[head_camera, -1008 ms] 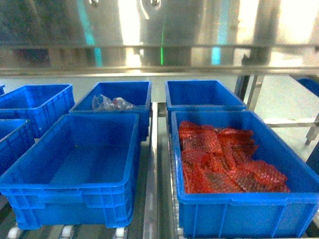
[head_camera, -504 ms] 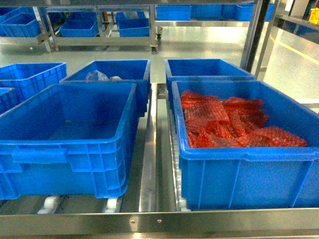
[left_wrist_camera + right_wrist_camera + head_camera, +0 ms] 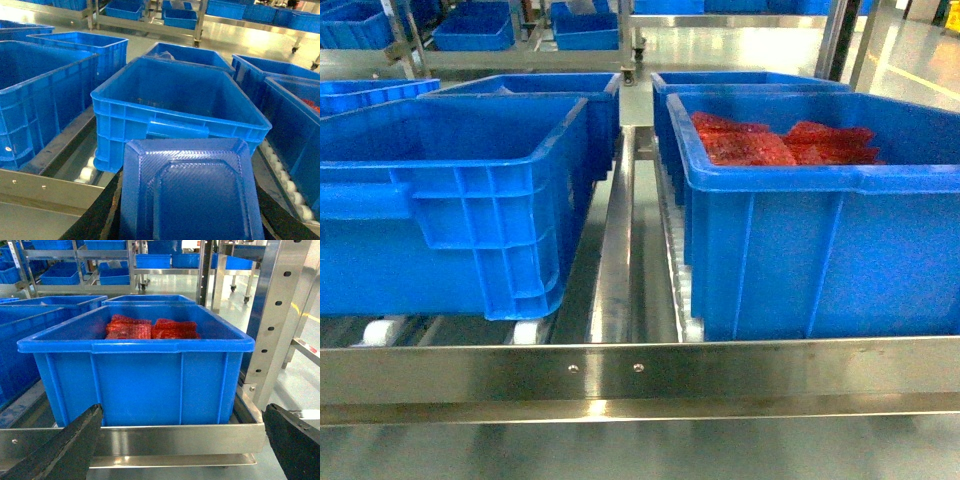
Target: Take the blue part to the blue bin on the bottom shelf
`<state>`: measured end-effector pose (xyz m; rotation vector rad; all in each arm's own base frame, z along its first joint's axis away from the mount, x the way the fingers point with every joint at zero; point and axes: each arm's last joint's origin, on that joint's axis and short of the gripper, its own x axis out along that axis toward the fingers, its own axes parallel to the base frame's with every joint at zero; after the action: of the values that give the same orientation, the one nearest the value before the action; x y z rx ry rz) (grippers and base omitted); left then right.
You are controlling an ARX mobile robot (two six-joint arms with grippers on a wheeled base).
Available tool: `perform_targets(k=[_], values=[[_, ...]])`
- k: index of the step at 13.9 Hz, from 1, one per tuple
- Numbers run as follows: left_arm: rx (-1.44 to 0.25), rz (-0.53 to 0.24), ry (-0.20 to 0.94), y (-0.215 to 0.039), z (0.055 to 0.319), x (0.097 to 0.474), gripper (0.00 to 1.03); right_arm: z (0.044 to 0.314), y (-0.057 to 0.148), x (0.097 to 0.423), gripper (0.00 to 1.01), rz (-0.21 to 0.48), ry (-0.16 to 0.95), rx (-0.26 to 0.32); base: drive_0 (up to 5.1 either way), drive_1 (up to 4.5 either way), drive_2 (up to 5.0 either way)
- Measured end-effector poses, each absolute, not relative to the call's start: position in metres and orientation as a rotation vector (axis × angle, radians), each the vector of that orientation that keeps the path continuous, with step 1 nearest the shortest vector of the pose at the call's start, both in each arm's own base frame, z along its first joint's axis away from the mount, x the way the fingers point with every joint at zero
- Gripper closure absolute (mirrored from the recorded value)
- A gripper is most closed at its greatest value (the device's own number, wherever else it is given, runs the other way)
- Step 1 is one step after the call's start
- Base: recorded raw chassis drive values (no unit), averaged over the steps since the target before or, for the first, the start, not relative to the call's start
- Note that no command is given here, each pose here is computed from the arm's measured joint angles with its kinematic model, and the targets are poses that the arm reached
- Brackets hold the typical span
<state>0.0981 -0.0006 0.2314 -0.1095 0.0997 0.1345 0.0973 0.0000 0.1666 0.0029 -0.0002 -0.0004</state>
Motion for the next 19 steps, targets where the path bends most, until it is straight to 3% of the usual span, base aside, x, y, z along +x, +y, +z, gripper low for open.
perform_targets(k=[6, 19], values=[[-0.11, 0.134, 0.097, -0.0006, 0.2316, 0.098, 0.6, 0.1666, 0.0, 0.0973, 0.03, 0.0, -0.001, 0.002, 0.0, 0.0, 0.0], [-0.11, 0.132, 0.097, -0.0007, 0.2318, 0.0983, 0.6, 0.1665, 0.0, 0.0973, 0.03, 0.0, 0.0, 0.002, 0.1, 4.06, -3.9]])
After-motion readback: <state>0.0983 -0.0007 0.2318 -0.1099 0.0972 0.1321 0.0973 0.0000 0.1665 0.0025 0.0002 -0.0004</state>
